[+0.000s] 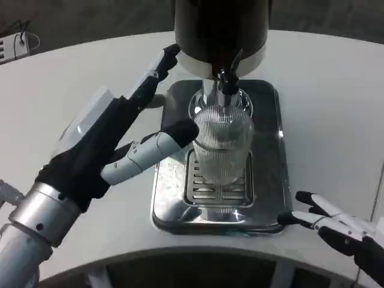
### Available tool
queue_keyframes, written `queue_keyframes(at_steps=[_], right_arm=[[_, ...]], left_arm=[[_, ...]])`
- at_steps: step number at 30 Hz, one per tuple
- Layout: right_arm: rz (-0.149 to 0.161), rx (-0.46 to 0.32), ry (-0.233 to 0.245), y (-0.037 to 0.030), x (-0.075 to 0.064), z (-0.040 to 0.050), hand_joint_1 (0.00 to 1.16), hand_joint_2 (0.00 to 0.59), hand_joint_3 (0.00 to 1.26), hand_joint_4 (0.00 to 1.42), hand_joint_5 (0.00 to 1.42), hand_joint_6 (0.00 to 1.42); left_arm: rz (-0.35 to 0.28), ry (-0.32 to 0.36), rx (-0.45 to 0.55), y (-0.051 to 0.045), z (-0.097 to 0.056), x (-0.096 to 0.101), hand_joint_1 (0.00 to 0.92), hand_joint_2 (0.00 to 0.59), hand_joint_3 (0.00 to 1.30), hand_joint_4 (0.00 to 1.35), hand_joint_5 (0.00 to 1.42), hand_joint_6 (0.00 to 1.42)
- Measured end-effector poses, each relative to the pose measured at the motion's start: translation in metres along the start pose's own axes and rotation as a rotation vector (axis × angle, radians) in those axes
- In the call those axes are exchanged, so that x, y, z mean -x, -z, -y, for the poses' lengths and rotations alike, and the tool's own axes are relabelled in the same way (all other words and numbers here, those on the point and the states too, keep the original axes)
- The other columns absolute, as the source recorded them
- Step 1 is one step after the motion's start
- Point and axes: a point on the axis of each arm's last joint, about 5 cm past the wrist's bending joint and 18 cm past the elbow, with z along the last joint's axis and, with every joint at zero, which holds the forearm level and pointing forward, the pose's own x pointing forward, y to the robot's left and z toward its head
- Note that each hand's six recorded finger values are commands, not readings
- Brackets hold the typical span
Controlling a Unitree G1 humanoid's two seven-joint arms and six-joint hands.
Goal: Grasp the cup under the faucet to collect the drink, then remove the cup.
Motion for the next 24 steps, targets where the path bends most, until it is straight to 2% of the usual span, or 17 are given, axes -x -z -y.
queue_keyframes(at_steps=[10,13,17,24], right_arm=[[-0.010,-0.001,0.001,0.0005,0.002,0.0001,0.43,0.499,0.17,0.00,0.09,0.15],[-0.014,-0.004,-0.001,0.0006,0.003,-0.0003,0.43,0.499,0.17,0.00,0.09,0.15],[-0.019,-0.010,-0.003,0.0004,0.004,-0.0011,0.43,0.499,0.17,0.00,0.09,0.15],[-0.024,-0.012,-0.003,-0.0004,0.006,-0.0011,0.43,0.499,0.17,0.00,0.09,0.15]], left_arm=[[0.091,0.017,0.024,-0.0344,-0.004,-0.022,0.000,0.052,0.00,0.00,0.00,0.14],[0.099,0.018,0.028,-0.0385,-0.004,-0.028,0.000,0.052,0.00,0.00,0.00,0.14],[0.105,0.053,0.018,-0.0451,-0.004,-0.039,0.000,0.052,0.00,0.00,0.00,0.14],[0.080,0.133,0.013,-0.0452,-0.002,-0.052,0.000,0.053,0.00,0.00,0.00,0.14]])
